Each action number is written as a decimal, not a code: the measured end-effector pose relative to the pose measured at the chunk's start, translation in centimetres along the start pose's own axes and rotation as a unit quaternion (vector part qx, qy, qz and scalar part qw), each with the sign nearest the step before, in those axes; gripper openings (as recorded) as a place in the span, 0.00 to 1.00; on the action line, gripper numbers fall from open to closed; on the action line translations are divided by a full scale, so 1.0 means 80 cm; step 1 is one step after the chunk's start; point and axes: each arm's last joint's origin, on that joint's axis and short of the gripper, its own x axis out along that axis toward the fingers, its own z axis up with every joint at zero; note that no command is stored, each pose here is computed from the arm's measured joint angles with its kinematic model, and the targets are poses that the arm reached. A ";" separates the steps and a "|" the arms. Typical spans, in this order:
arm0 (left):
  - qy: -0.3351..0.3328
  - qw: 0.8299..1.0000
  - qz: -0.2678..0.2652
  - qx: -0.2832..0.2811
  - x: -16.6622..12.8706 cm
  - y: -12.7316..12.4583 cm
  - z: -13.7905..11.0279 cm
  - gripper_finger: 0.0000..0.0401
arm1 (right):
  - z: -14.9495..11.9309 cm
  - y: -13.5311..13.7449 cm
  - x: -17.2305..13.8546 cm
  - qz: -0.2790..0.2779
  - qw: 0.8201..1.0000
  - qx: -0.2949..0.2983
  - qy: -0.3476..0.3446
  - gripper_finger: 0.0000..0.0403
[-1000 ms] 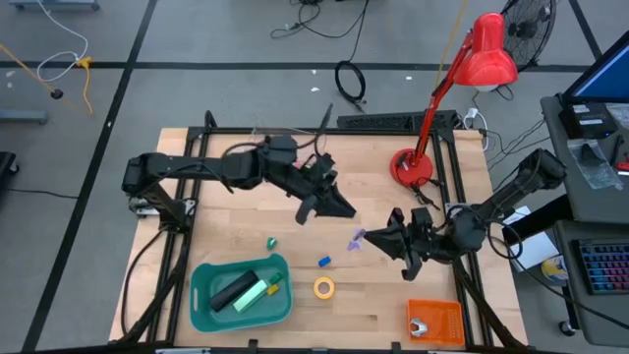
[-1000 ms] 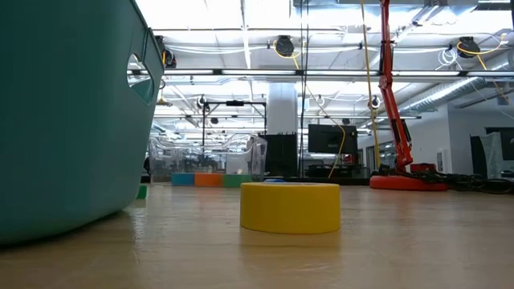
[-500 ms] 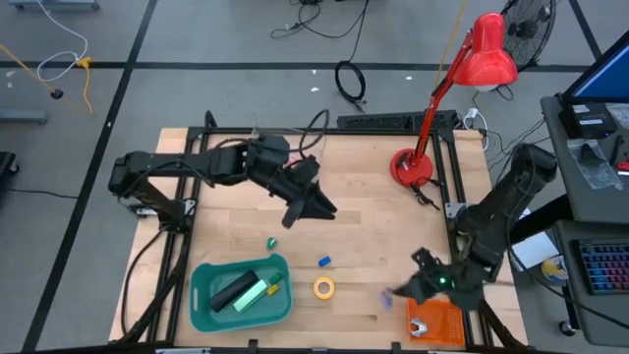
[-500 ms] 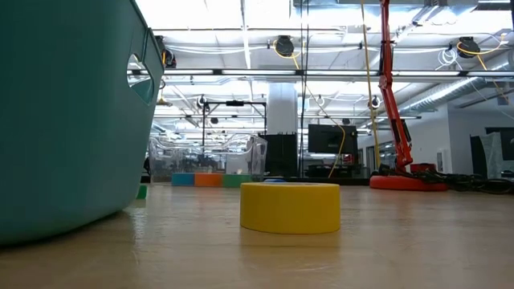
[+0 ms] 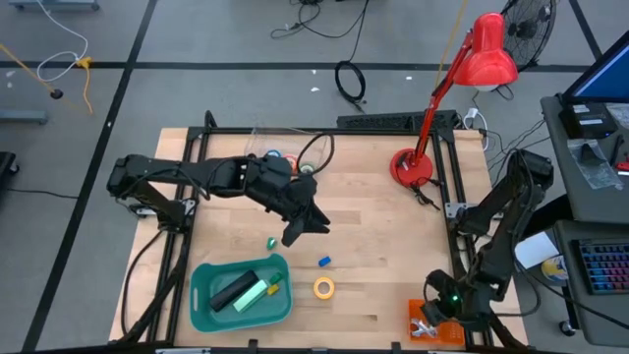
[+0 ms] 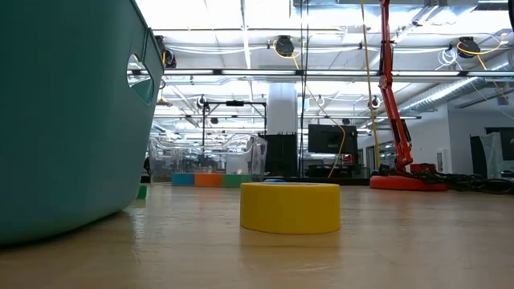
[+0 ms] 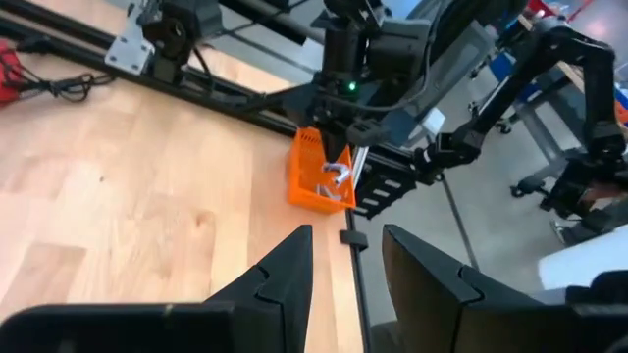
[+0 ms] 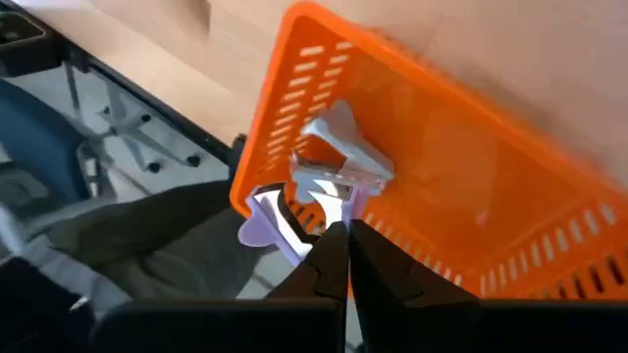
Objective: Pick and place Stapler, Stapler remover, tape
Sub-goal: Put the purple staple remover into the orange bin, then put the small blue stapler into the green bin
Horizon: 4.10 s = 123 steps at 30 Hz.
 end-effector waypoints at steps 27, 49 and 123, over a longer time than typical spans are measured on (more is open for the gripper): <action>-0.021 0.999 0.033 -0.019 0.003 -0.008 -0.003 0.32 | -0.024 -0.012 0.000 -0.145 0.988 -0.047 -0.033 0.00; -0.016 0.999 0.036 -0.015 0.003 -0.008 -0.004 0.32 | -0.020 -0.010 0.009 -0.177 0.984 -0.022 -0.022 0.26; 0.256 0.938 0.234 0.000 0.214 0.093 -0.213 0.61 | 0.138 0.082 -0.059 0.054 0.931 -0.116 -0.343 0.32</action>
